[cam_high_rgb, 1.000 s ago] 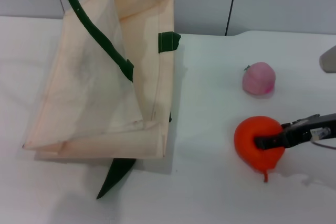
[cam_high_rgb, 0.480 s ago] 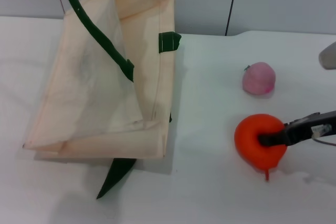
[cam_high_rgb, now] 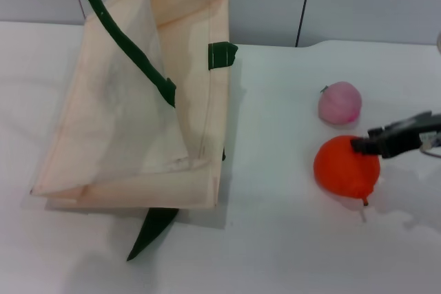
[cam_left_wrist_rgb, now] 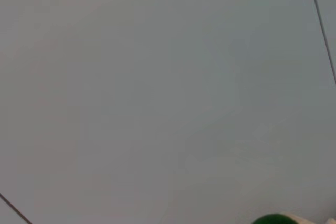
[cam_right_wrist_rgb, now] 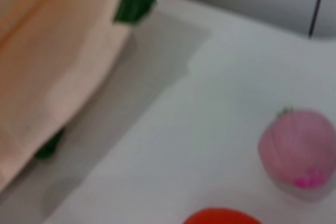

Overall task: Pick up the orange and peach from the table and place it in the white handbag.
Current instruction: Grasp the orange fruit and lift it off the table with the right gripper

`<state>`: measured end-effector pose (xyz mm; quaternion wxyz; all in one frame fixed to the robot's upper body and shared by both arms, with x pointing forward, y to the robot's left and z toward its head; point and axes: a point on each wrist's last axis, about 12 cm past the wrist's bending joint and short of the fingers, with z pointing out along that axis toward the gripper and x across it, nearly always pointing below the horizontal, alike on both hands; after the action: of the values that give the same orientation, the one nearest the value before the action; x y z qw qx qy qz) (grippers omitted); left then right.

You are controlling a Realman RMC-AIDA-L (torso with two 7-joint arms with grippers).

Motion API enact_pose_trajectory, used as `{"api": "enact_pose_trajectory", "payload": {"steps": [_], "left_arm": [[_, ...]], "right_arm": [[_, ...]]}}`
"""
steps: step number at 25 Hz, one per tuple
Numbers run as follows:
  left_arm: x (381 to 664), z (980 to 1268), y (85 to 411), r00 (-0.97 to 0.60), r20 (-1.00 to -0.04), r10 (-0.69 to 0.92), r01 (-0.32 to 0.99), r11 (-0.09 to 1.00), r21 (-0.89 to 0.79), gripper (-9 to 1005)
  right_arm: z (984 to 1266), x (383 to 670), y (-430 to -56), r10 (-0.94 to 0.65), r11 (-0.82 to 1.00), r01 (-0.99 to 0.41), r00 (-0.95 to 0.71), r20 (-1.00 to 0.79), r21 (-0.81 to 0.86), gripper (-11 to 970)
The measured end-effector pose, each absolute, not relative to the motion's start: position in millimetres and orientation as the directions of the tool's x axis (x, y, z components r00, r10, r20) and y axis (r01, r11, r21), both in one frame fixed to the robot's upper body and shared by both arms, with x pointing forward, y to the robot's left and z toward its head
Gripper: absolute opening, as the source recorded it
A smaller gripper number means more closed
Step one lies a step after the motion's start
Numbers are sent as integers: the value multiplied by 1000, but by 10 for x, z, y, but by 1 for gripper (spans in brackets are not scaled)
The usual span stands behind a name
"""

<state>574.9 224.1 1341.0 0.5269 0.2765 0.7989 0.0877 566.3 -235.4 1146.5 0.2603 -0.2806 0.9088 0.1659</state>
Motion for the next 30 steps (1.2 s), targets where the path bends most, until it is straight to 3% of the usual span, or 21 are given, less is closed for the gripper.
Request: {"api": "enact_pose_trajectory", "payload": {"steps": [1, 11, 17, 25, 30], "left_arm": [[5749, 13410, 2240, -292, -793, 534, 349, 832, 431, 122], [5750, 13409, 2233, -289, -796, 532, 352, 832, 428, 121], [5750, 13404, 2238, -293, -794, 533, 352, 832, 429, 121], [5750, 13409, 2236, -294, -792, 535, 352, 831, 431, 121], [5750, 13414, 2234, -293, -792, 536, 352, 830, 432, 122]], "right_arm": [[11507, 5655, -2341, -426, 784, -603, -696, -577, 148, 584], [11587, 5584, -2310, -447, 765, -628, -680, -582, 146, 120], [11608, 5520, -2318, -459, 740, -644, -695, -554, 194, 5], [11549, 5522, -2340, -460, 743, -631, -724, -514, 223, 181], [11469, 5552, -2326, -472, 740, -627, -742, -476, 244, 380]]}}
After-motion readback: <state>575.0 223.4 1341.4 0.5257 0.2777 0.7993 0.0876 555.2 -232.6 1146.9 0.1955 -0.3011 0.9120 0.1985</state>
